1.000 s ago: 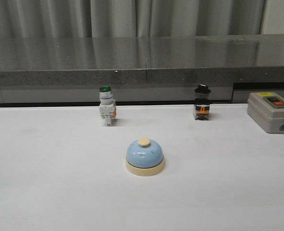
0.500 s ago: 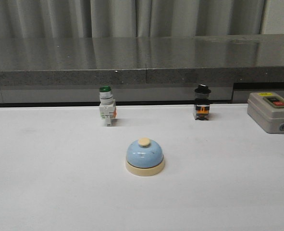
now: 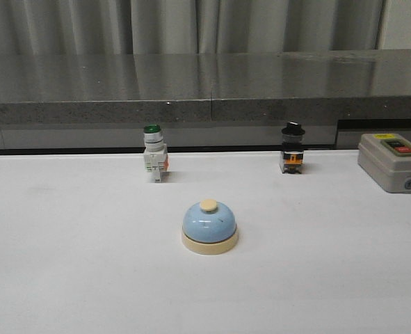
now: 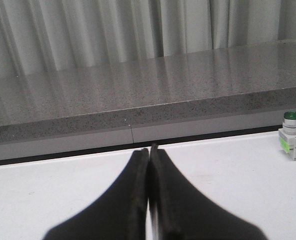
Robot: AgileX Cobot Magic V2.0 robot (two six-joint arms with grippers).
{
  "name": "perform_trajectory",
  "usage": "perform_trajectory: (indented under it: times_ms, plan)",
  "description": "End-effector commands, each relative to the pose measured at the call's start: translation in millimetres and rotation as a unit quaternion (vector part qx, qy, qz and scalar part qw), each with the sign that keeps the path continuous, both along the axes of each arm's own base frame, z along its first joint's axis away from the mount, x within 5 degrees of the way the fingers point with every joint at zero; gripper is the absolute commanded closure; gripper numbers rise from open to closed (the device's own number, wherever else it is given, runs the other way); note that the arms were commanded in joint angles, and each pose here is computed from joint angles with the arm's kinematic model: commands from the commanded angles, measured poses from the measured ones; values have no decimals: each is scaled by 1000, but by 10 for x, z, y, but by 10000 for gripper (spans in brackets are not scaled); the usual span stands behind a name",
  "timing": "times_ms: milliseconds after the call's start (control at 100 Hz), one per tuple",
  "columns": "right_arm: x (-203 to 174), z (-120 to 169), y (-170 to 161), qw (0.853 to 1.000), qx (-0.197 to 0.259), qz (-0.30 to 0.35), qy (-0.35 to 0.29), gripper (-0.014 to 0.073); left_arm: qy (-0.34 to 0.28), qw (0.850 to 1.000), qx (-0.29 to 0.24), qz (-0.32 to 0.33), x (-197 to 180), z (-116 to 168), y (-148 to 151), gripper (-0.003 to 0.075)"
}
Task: Place and press bell with both arms
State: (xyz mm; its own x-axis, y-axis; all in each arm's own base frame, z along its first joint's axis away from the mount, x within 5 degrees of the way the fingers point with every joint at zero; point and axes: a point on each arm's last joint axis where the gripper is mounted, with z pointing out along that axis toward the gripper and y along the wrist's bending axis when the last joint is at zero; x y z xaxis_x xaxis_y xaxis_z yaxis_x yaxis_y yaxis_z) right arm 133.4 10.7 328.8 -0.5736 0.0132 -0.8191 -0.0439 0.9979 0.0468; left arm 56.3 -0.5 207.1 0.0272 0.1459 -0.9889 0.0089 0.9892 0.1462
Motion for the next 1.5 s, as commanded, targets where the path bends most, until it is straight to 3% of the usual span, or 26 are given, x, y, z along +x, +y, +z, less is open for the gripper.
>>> perform_trajectory:
  times_ms: [0,370,900,1180,1490]
  plan:
    - [129,100,-2,1000,-5,-1,-25,655,-37,999,-6,-5,-10,-42,-8,740]
    - [578,-36,181,998,-16,42,34,655,-37,999,-6,-5,-10,-42,-8,740]
    - [1505,-493,1346,971,-44,201,122,655,-37,999,-6,-5,-10,-42,-8,740]
    - [1756,-736,1960,955,-54,254,144,655,-37,999,-6,-5,-10,-42,-8,740]
    - [1862,-932,2284,944,-61,276,168,655,-37,999,-6,-5,-10,-42,-8,740]
